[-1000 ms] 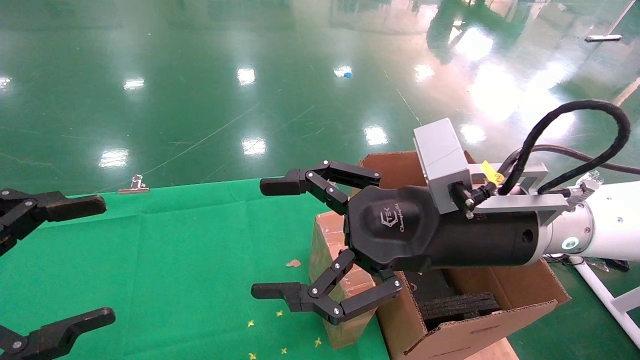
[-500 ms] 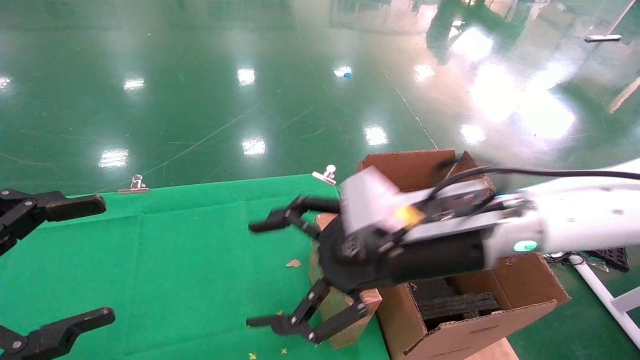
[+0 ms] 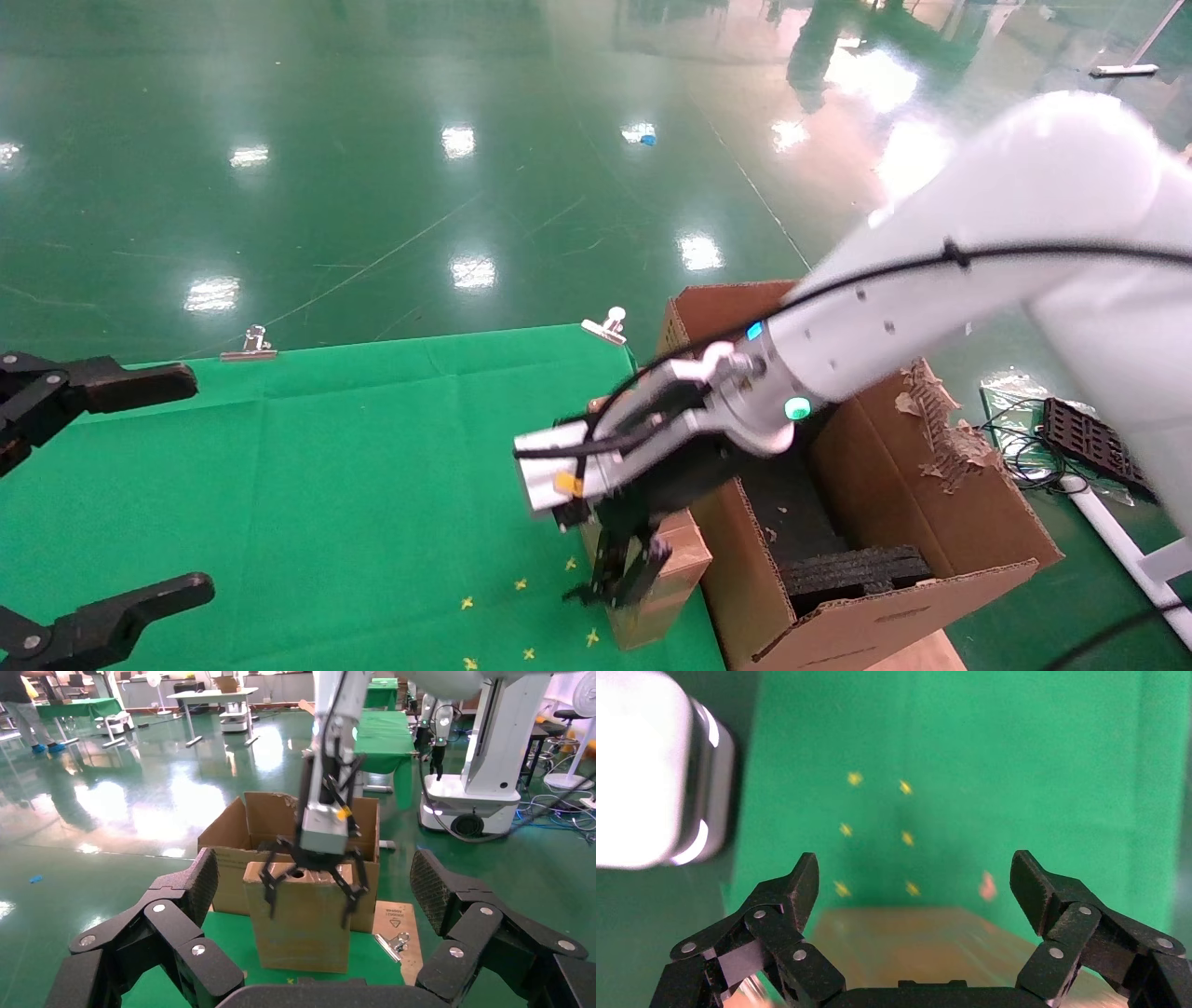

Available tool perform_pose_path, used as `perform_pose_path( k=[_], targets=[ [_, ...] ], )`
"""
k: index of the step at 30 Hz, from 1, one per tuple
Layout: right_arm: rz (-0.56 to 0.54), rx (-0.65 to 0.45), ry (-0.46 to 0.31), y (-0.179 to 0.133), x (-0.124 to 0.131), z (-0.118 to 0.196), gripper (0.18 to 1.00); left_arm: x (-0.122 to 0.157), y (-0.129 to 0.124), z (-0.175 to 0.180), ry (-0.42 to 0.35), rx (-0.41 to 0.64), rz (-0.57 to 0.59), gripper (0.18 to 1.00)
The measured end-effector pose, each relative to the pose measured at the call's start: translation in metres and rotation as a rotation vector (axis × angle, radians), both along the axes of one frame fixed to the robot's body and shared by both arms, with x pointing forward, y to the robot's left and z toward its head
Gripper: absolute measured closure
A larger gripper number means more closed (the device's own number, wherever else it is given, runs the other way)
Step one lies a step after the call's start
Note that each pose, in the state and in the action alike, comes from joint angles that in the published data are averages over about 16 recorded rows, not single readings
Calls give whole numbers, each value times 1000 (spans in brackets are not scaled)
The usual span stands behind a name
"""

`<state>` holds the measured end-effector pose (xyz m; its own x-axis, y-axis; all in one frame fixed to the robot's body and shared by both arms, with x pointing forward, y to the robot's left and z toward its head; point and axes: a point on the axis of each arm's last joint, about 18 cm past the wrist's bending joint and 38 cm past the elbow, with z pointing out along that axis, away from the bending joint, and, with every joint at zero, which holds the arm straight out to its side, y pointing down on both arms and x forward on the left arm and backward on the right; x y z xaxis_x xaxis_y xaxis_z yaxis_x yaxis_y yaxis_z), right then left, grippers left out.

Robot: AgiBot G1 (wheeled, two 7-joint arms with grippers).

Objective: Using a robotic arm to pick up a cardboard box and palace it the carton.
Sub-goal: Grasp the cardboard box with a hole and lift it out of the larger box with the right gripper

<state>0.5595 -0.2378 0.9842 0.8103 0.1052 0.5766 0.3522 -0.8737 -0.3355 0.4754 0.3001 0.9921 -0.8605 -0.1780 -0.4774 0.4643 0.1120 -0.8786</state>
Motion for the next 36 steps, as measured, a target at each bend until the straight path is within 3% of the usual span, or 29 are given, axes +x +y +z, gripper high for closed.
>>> perform_pose_path(
  k=[9, 19, 30, 36],
  targets=[
    [-99, -182, -62, -8, -7, 45, 178, 0, 0, 0, 0, 0, 0, 184],
    [-175, -302, -16, -11, -11, 45, 178, 0, 0, 0, 0, 0, 0, 184],
    [-224, -330, 27, -7, -10, 35, 178, 0, 0, 0, 0, 0, 0, 184],
    [-342, -272, 71, -13, -11, 40, 178, 0, 0, 0, 0, 0, 0, 184]
  ],
)
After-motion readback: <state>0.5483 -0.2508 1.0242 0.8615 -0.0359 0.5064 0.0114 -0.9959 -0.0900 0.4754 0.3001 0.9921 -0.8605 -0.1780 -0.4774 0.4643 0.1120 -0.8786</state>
